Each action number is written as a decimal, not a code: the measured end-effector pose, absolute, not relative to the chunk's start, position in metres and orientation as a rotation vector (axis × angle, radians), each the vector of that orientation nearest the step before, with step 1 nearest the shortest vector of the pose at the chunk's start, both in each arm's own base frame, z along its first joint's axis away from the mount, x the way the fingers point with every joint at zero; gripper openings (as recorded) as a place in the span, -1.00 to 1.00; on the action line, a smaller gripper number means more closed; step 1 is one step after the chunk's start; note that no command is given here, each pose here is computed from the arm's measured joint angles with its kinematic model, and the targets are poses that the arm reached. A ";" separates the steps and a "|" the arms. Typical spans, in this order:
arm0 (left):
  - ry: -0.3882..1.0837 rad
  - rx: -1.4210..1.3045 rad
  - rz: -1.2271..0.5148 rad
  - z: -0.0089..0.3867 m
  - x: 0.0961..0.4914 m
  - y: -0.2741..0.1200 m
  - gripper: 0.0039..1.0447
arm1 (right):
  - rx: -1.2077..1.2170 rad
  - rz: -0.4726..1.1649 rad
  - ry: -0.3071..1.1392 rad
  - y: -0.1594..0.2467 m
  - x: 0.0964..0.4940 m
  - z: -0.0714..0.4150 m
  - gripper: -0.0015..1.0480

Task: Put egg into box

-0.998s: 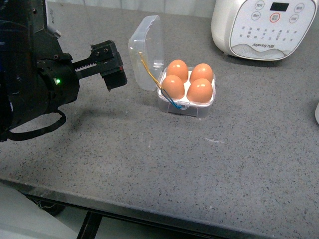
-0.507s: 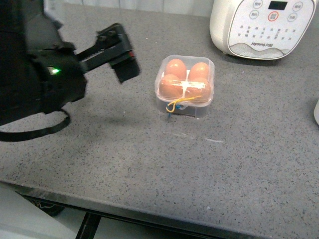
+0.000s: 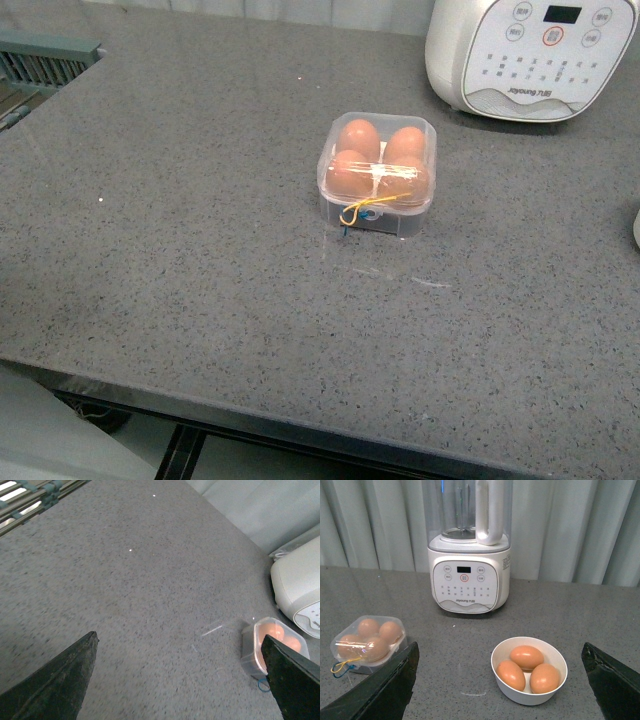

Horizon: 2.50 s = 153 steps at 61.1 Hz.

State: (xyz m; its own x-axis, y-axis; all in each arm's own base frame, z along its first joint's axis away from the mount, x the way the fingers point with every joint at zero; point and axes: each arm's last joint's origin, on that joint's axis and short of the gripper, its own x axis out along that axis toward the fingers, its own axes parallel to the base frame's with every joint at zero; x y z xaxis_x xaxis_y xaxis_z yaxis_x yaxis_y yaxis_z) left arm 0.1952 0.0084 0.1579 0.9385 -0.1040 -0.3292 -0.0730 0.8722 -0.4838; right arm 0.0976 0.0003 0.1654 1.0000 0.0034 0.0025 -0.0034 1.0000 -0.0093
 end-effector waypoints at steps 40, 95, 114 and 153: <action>0.007 -0.015 0.002 0.164 0.140 0.000 -0.93 | -0.009 0.003 -0.002 0.000 0.098 0.165 0.82; -0.013 -0.008 0.001 0.170 0.111 0.000 -0.93 | -0.009 0.003 -0.002 0.000 0.098 0.165 0.82; -0.007 -0.007 0.001 0.167 0.098 0.000 -0.93 | -0.009 0.003 -0.002 0.000 0.098 0.165 0.82; -0.006 -0.007 0.002 0.166 0.097 0.000 0.48 | -0.009 0.003 -0.002 0.000 0.098 0.165 0.82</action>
State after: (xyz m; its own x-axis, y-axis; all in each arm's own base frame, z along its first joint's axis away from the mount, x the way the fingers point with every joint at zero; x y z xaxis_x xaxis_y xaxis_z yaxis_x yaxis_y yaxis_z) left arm 0.0974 0.0001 0.1665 1.0000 0.0015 0.0063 -0.0015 1.0000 -0.0074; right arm 0.0976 0.0003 0.1654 1.0000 0.0031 0.0025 -0.0030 1.0000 -0.0093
